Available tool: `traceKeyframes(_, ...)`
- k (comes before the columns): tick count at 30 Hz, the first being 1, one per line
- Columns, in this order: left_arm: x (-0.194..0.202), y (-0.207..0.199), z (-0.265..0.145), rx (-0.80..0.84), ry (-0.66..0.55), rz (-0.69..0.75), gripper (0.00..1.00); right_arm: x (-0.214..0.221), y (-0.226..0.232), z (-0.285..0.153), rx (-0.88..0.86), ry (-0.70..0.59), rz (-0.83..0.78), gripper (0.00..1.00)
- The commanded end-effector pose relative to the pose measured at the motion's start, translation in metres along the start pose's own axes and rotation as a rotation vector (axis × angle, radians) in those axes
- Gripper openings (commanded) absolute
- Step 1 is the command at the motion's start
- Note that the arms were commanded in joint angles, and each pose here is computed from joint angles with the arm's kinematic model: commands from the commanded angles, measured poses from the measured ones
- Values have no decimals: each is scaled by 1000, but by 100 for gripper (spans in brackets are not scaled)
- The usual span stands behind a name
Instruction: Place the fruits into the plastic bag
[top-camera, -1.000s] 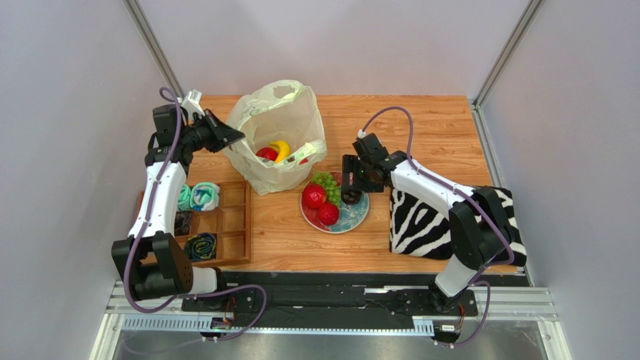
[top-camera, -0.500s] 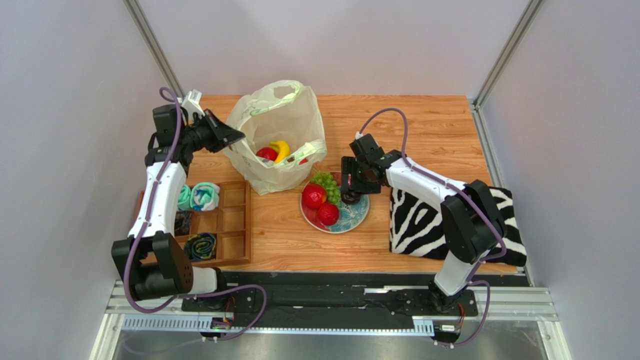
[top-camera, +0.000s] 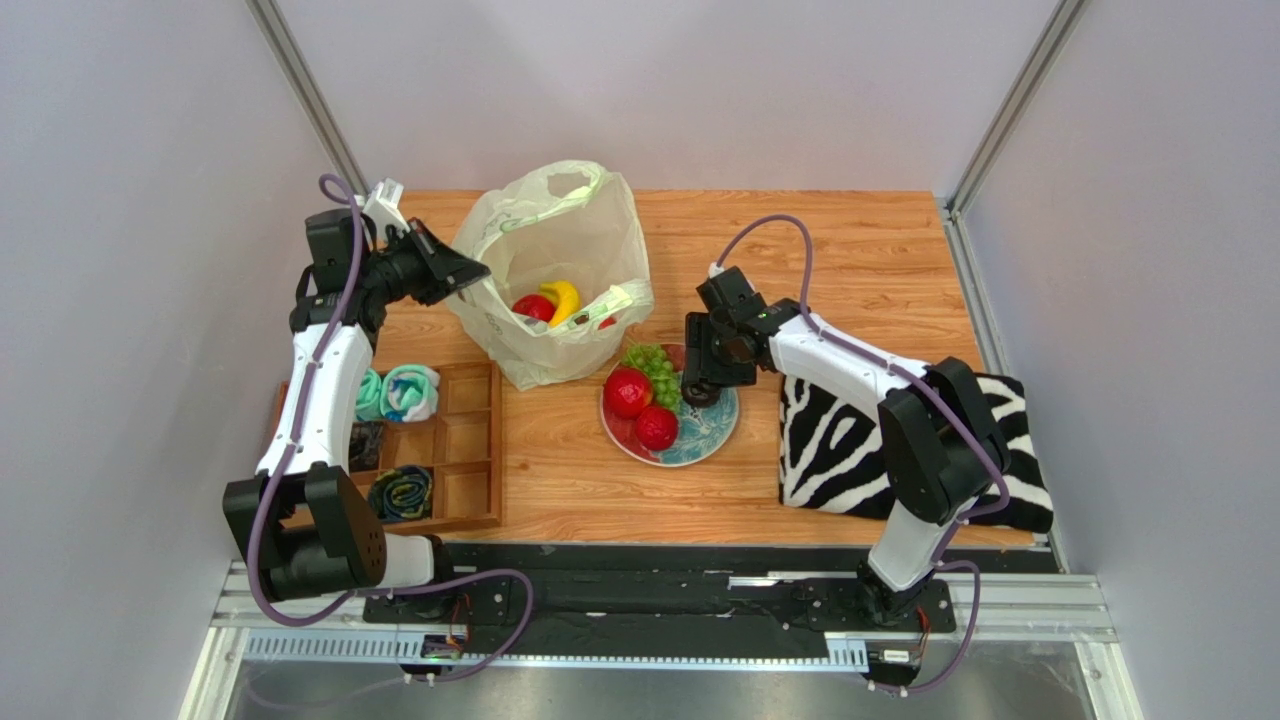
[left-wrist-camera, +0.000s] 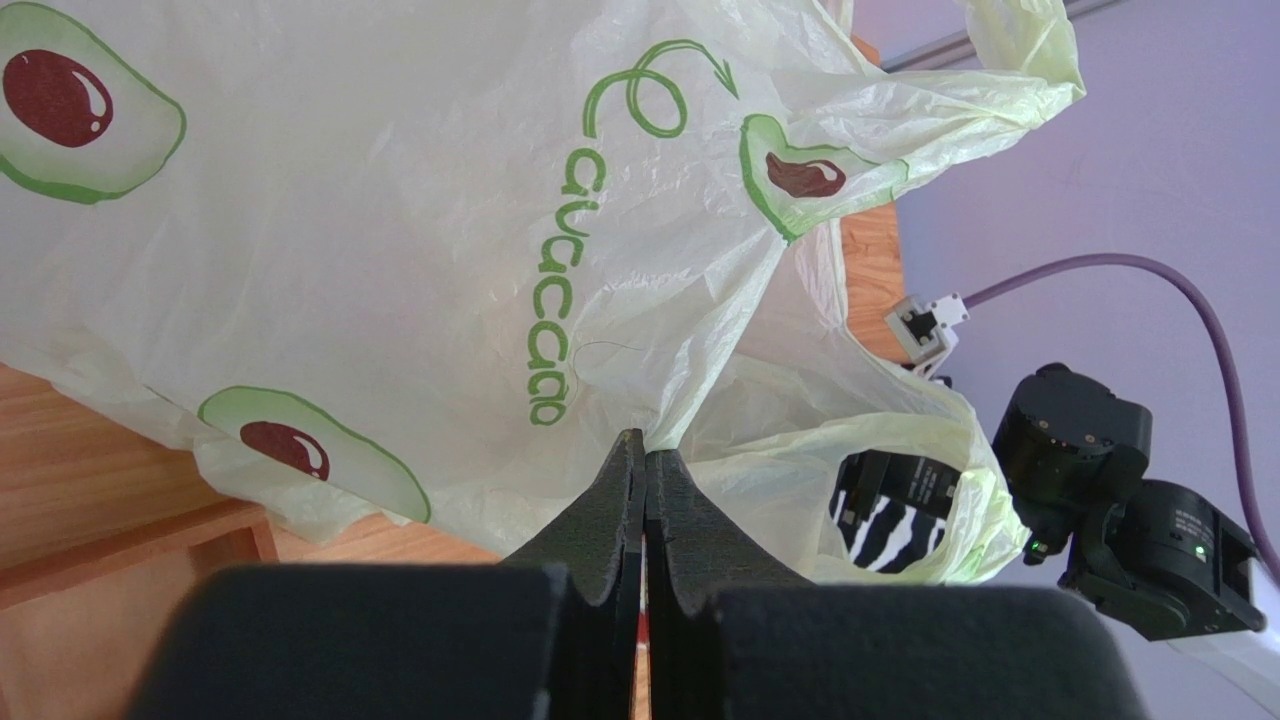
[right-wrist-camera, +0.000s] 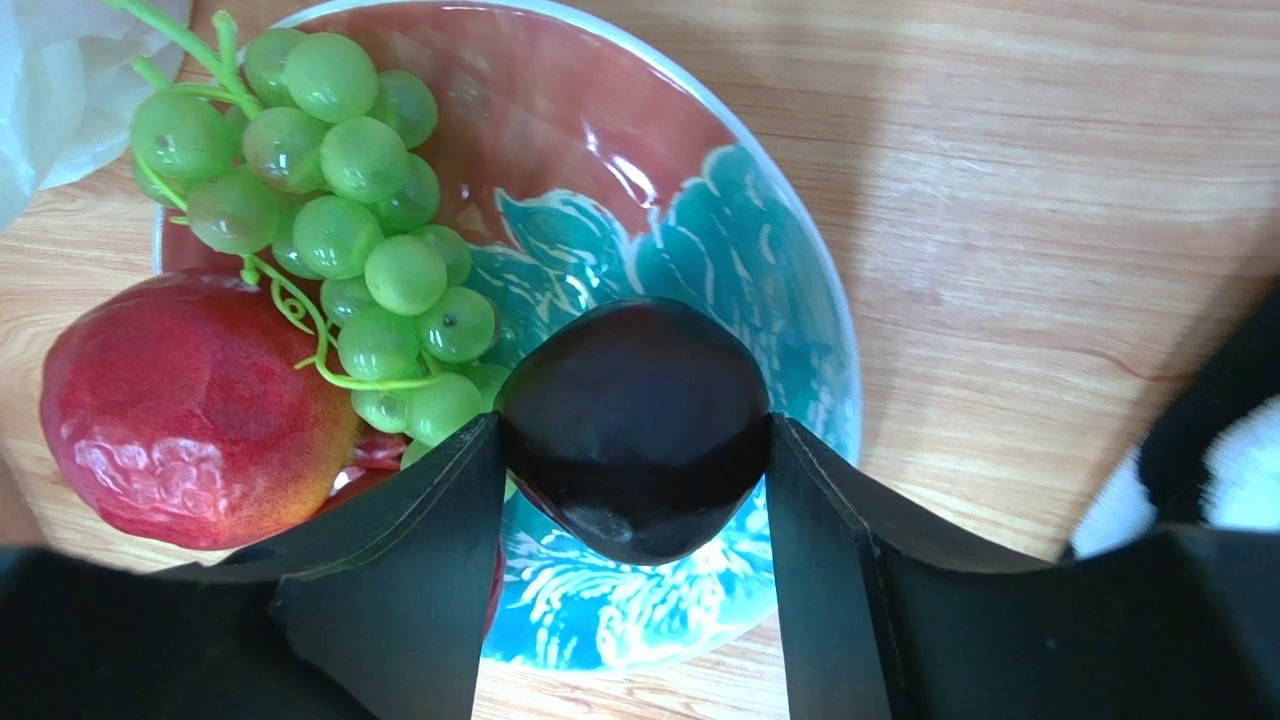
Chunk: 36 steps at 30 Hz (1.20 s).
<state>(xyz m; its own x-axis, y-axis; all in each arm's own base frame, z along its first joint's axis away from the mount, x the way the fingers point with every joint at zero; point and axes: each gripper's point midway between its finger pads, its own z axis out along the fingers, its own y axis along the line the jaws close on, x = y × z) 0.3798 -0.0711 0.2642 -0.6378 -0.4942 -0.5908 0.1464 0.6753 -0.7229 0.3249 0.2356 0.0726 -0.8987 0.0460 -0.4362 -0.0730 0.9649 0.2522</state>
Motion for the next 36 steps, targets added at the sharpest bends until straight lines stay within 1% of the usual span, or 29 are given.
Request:
traceKeyframes(1,-6,-15,-9,32,-36,50,0,-33,3,-33,12,-147,-12,35)
traceKeyframes(3,-5,-14,-9,28,-36,48,0,-45,5,-49,14,-216,-20,34)
traceKeyframes(8,-3,-13,-8,31,-29,47,0,-89,31,-111,-108,-436,0,33)
traceKeyframes(11,-3,-14,-9,33,-29,48,0,-116,53,-149,-195,-553,11,31)
traceKeyframes(15,-3,-14,-9,33,-30,48,0,-153,93,-201,-338,-707,-24,30)
traceKeyframes(16,-2,-15,-9,34,-28,46,0,-158,101,-209,-364,-726,-29,30)
traceKeyframes(18,-1,-16,-9,37,-28,47,0,-165,120,-208,-409,-731,-61,30)
traceKeyframes(19,0,-15,-9,37,-24,42,0,-174,130,-218,-433,-752,-69,30)
traceKeyframes(21,2,-16,-10,39,-26,46,0,-177,146,-201,-448,-716,-100,30)
traceKeyframes(22,4,-14,-10,38,-21,39,0,-187,156,-211,-471,-735,-108,30)
traceKeyframes(23,5,-15,-11,41,-20,43,0,-186,165,-209,-487,-715,-126,30)
traceKeyframes(24,7,-14,-11,39,-17,40,0,-185,172,-192,-484,-684,-141,30)
traceKeyframes(26,9,-13,-11,35,-16,39,0,-189,189,-191,-500,-687,-179,31)
traceKeyframes(27,10,-13,-11,35,-16,37,0,-186,194,-171,-483,-654,-198,31)
traceKeyframes(30,11,-12,-11,34,-15,35,0,-177,211,-156,-469,-596,-246,31)
traceKeyframes(31,10,-13,-11,36,-15,36,0,-170,213,-134,-448,-550,-257,31)
traceKeyframes(36,11,-12,-10,31,-12,31,0,-146,229,-106,-437,-477,-305,35)
